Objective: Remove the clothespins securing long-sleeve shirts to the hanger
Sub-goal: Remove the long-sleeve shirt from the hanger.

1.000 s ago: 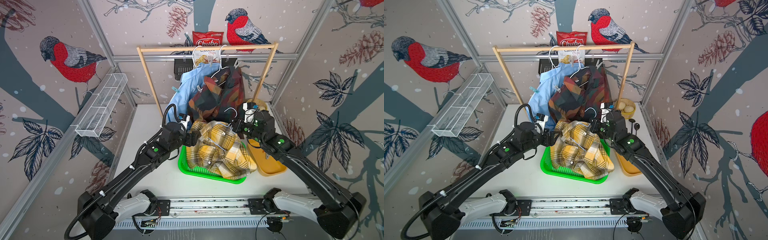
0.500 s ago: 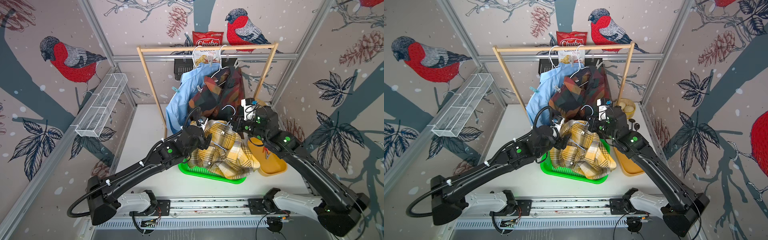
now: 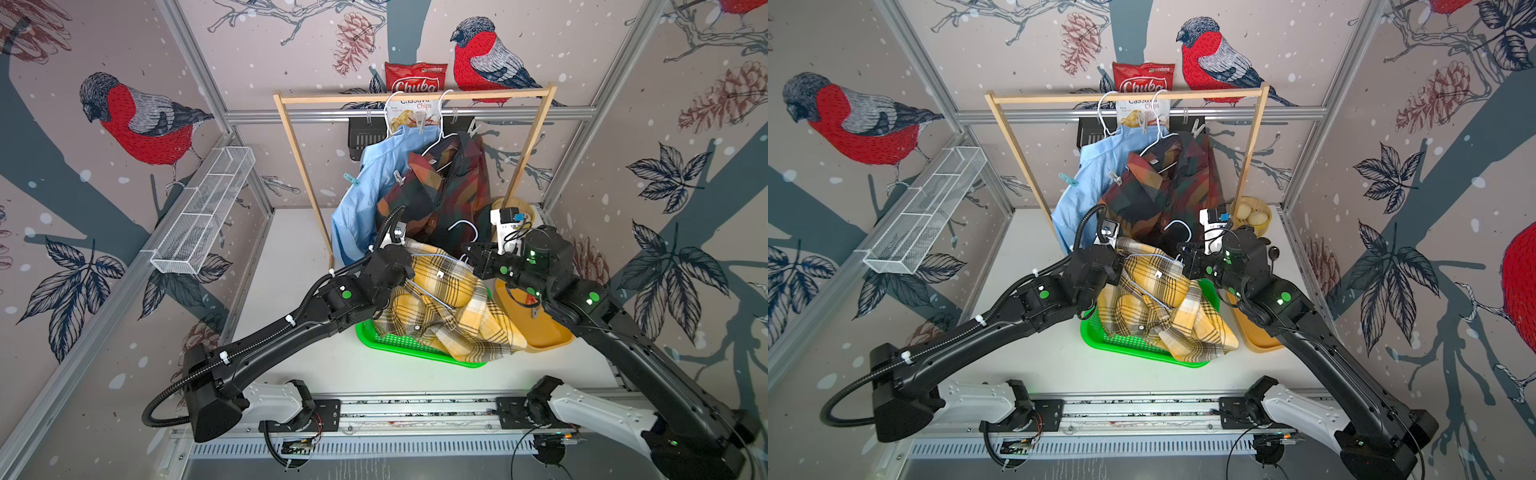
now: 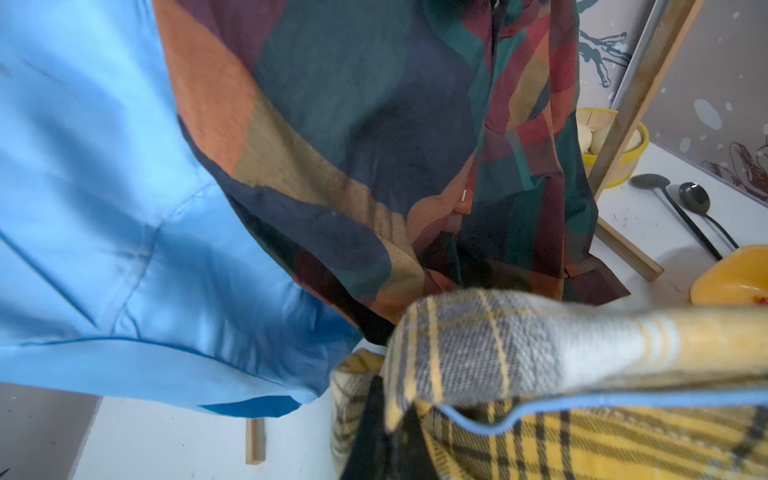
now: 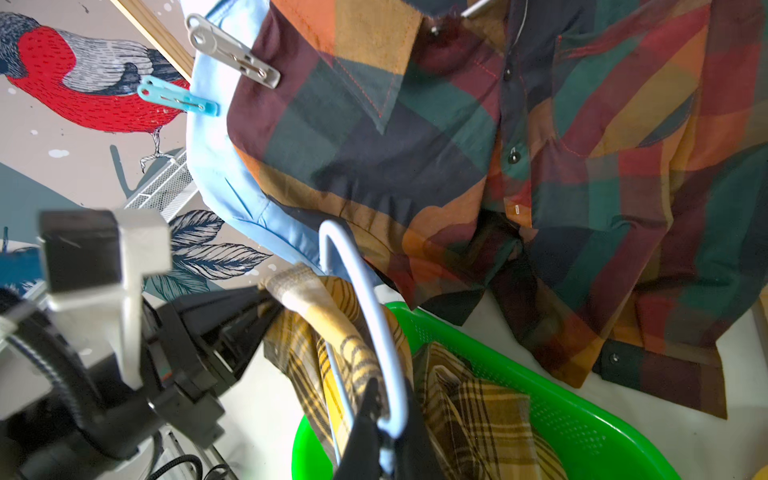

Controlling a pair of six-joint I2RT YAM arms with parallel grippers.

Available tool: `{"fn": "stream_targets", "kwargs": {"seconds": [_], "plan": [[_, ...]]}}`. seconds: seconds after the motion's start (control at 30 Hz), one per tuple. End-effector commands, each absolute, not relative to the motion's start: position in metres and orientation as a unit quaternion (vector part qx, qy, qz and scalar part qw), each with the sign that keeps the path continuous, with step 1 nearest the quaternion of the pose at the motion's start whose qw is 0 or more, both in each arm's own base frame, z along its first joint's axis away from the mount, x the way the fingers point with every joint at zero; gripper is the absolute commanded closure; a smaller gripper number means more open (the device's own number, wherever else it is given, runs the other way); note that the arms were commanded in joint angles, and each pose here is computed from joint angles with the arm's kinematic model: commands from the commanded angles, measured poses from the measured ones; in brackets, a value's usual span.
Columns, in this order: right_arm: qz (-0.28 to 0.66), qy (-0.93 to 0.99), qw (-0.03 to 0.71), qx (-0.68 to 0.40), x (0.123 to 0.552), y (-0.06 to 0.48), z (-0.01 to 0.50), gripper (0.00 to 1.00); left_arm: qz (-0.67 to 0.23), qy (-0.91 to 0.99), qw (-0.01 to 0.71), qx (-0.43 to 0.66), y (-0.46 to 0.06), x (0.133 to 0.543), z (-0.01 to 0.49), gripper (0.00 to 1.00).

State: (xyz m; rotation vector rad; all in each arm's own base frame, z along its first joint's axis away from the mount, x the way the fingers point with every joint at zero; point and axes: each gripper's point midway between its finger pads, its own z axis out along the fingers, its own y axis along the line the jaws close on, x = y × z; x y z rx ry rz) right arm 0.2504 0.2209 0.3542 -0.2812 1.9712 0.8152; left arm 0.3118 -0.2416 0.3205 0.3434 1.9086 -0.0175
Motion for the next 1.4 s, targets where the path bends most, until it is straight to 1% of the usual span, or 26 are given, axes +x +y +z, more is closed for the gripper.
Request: {"fn": "stream_targets", "kwargs": {"seconds": [0.0,0.2,0.37,0.57,0.73,0.87,1.03,1.07,1.1,1.13,1.23,1.27,1.3,1.37], "plan": [[0.335,0.809,0.468,-0.124,0.24,0.218,0.345,1.0,0.019,0.821,0.558,0.123,-0.226,0.323,0.317,1.0],[0.347,0.79,0.492,-0.116,0.224,0.202,0.357,1.0,0.019,0.832,0.545,0.107,-0.209,0.339,0.307,1.0],[0.371,0.773,0.498,-0.131,0.211,0.201,0.368,1.0,0.001,0.845,0.526,0.1,-0.204,0.35,0.295,1.0],[0.359,0.772,0.513,-0.114,0.211,0.189,0.368,1.0,-0.027,0.861,0.502,0.082,-0.195,0.361,0.28,1.0],[0.353,0.768,0.526,-0.092,0.222,0.186,0.366,1.0,-0.066,0.872,0.474,0.101,-0.207,0.35,0.264,1.0],[0.362,0.755,0.538,-0.099,0.235,0.2,0.37,1.0,-0.097,0.883,0.447,0.106,-0.213,0.336,0.24,1.0],[0.388,0.726,0.555,-0.12,0.248,0.223,0.387,1.0,-0.117,0.898,0.414,0.093,-0.217,0.328,0.208,1.0],[0.391,0.723,0.556,-0.125,0.25,0.227,0.389,1.0,-0.126,0.899,0.409,0.092,-0.219,0.327,0.203,0.98],[0.396,0.719,0.556,-0.129,0.252,0.231,0.391,1.0,-0.132,0.9,0.404,0.093,-0.222,0.325,0.2,0.95],[0.399,0.718,0.556,-0.131,0.254,0.235,0.392,1.0,-0.137,0.902,0.398,0.094,-0.225,0.325,0.196,0.9],[0.398,0.72,0.551,-0.139,0.258,0.241,0.391,1.0,-0.135,0.904,0.396,0.095,-0.224,0.323,0.197,0.51],[0.396,0.722,0.55,-0.141,0.258,0.241,0.391,1.0,-0.134,0.9,0.405,0.092,-0.221,0.323,0.205,0.41],[0.395,0.721,0.551,-0.142,0.258,0.241,0.392,1.0,-0.133,0.896,0.414,0.092,-0.217,0.321,0.213,0.36],[0.394,0.717,0.556,-0.151,0.254,0.239,0.396,1.0,-0.124,0.884,0.44,0.094,-0.206,0.315,0.235,0.3]]}}
